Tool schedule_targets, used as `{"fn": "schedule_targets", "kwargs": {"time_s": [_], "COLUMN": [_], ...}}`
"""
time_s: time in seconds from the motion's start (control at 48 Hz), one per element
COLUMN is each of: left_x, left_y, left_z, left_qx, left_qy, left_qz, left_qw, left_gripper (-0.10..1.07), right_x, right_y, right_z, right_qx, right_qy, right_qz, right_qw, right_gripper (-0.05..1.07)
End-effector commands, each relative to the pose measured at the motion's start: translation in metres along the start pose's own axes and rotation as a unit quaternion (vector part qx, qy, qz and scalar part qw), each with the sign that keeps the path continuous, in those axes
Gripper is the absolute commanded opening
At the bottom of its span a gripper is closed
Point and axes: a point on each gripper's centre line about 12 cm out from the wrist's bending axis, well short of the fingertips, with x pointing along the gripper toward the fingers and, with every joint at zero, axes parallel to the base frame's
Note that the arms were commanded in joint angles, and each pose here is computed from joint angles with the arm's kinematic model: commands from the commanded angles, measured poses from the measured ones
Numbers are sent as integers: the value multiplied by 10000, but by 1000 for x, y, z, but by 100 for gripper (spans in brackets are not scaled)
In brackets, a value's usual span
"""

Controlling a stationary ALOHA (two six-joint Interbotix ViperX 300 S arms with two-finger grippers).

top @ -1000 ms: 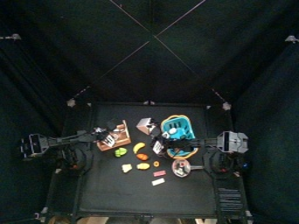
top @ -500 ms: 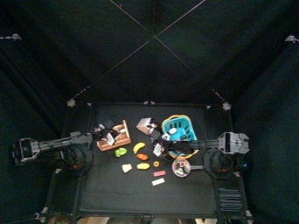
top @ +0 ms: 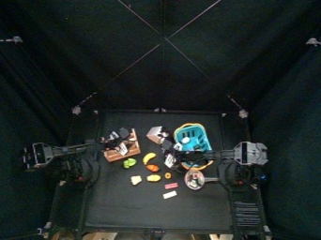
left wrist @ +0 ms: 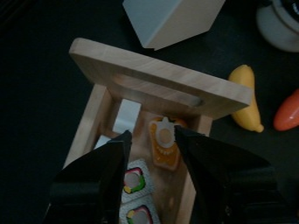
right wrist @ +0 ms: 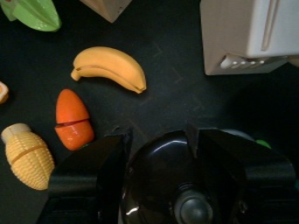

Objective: Grab white sushi piece

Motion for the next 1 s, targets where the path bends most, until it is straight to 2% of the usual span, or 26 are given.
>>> {"fn": "schedule_targets", "kwargs": {"time_s": [0.0,0.312,0.979], "left_x": [3,29,48], "left_y": [2,1,3], "left_z": [14,13,4], "left_qx": [165,512,447], "left_qy": [41,398,681], "left_qz": [176,319,323], "left_qw": [9997,9974,9962], "left_gripper": [85,84,82], "right_x": [-12,-11,-4], "right_y": [3,3,5], "right_z": [14,15,8], "right_qx": [42,66,29], "right_qy": [-226,-229,-111], "right_qz": [85,90,70], "right_qw": [9997,9997,9999], "right_gripper": [87,87,87]}}
